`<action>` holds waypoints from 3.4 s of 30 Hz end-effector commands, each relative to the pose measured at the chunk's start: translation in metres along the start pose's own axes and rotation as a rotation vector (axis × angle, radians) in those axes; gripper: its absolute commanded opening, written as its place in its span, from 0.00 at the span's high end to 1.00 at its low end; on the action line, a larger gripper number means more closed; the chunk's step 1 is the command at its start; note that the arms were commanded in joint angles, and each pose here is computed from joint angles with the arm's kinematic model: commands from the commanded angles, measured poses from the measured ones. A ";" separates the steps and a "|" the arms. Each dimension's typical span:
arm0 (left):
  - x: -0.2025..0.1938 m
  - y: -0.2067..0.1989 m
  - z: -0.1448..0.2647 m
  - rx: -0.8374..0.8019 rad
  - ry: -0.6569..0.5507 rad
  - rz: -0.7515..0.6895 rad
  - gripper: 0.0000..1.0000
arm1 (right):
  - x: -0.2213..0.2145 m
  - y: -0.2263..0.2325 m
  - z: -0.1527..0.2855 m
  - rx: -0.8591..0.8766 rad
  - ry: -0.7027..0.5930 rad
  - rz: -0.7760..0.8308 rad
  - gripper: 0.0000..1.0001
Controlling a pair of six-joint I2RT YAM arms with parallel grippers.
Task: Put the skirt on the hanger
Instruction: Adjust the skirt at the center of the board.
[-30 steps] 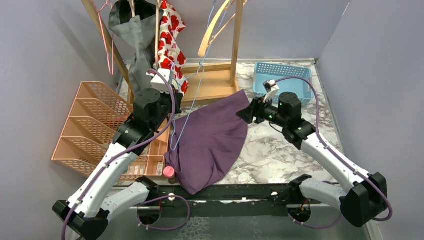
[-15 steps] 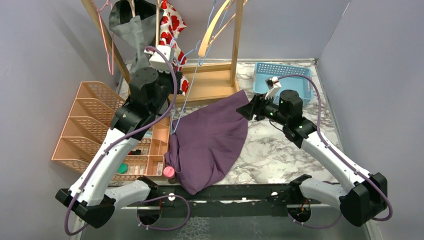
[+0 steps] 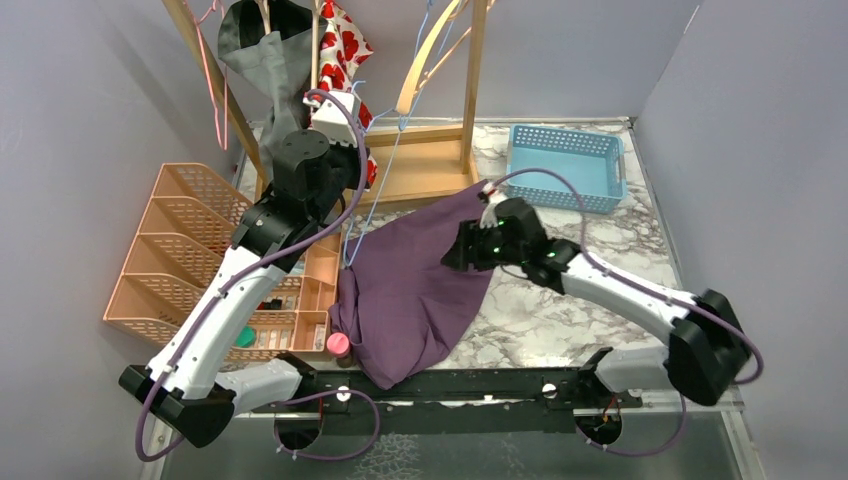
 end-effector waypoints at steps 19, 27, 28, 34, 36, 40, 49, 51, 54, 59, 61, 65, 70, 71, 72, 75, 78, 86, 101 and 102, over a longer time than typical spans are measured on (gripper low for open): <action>0.047 0.021 0.025 0.058 -0.113 -0.015 1.00 | -0.088 -0.139 -0.030 -0.810 0.234 0.083 0.35; 0.030 0.017 0.040 0.031 -0.085 0.021 1.00 | -0.049 -0.183 0.004 -0.995 0.162 0.054 0.99; 0.025 0.015 0.042 0.022 -0.075 0.029 1.00 | -0.036 -0.187 0.010 -0.999 0.127 0.035 0.99; -0.021 -0.004 0.056 -0.067 0.012 0.122 1.00 | 0.059 -0.199 0.035 -0.963 -0.117 0.013 0.99; -0.038 -0.013 0.058 -0.106 0.047 0.161 1.00 | 0.085 -0.199 0.040 -0.953 -0.166 0.023 0.99; -0.067 -0.027 0.064 -0.163 0.111 0.227 1.00 | 0.117 -0.167 0.044 -0.841 -0.206 0.043 0.58; -0.114 -0.035 0.075 -0.173 0.197 0.314 1.00 | 0.080 -0.021 0.033 -0.317 -0.142 0.073 0.45; -0.131 -0.033 0.072 -0.141 0.231 0.323 1.00 | 0.054 -0.010 0.021 -0.316 -0.085 0.083 0.45; -0.154 -0.028 0.065 -0.079 0.267 0.335 1.00 | 0.009 -0.013 0.003 -0.344 0.026 0.117 0.44; -0.170 -0.021 0.052 0.005 0.298 0.368 1.00 | -0.066 -0.031 -0.004 -0.437 0.238 0.214 0.41; -0.172 -0.017 0.048 0.043 0.304 0.386 1.00 | -0.092 -0.042 0.000 -0.463 0.327 0.249 0.40; -0.177 -0.014 0.040 0.088 0.319 0.399 1.00 | -0.121 -0.074 0.011 -0.569 0.439 0.285 0.39; -0.188 -0.019 0.033 0.099 0.356 0.430 1.00 | -0.121 -0.093 0.028 -0.707 0.425 0.258 0.44; -0.194 -0.021 0.030 0.106 0.378 0.434 1.00 | -0.114 -0.094 0.032 -0.747 0.387 0.239 0.47; -0.199 -0.023 0.029 0.111 0.392 0.441 1.00 | -0.108 -0.094 0.035 -0.779 0.351 0.217 0.50; -0.216 -0.024 0.020 0.164 0.418 0.436 1.00 | -0.094 -0.083 0.037 -0.774 0.276 0.163 0.53; -0.234 -0.025 0.012 0.187 0.424 0.430 1.00 | -0.091 -0.066 0.035 -0.680 0.235 0.110 0.48; -0.270 -0.019 0.024 0.219 0.391 0.449 0.83 | -0.090 -0.058 0.041 -0.592 0.171 0.048 0.45; -0.222 -0.060 0.037 -0.171 0.334 0.272 0.71 | -0.081 -0.075 0.084 -0.808 0.073 -0.127 0.43; -0.218 -0.069 0.036 -0.230 0.337 0.270 0.70 | -0.084 -0.077 0.089 -0.839 0.077 -0.145 0.43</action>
Point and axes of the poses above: each gripper's point midway between its finger pads, its own z axis back along the fingers, its own y axis along the line the jaws close on, x = y × z, the point moved 1 cm from there along z, back along the fingers, and after that the axes turned 11 degrees about -z, right-handed, at the moved point
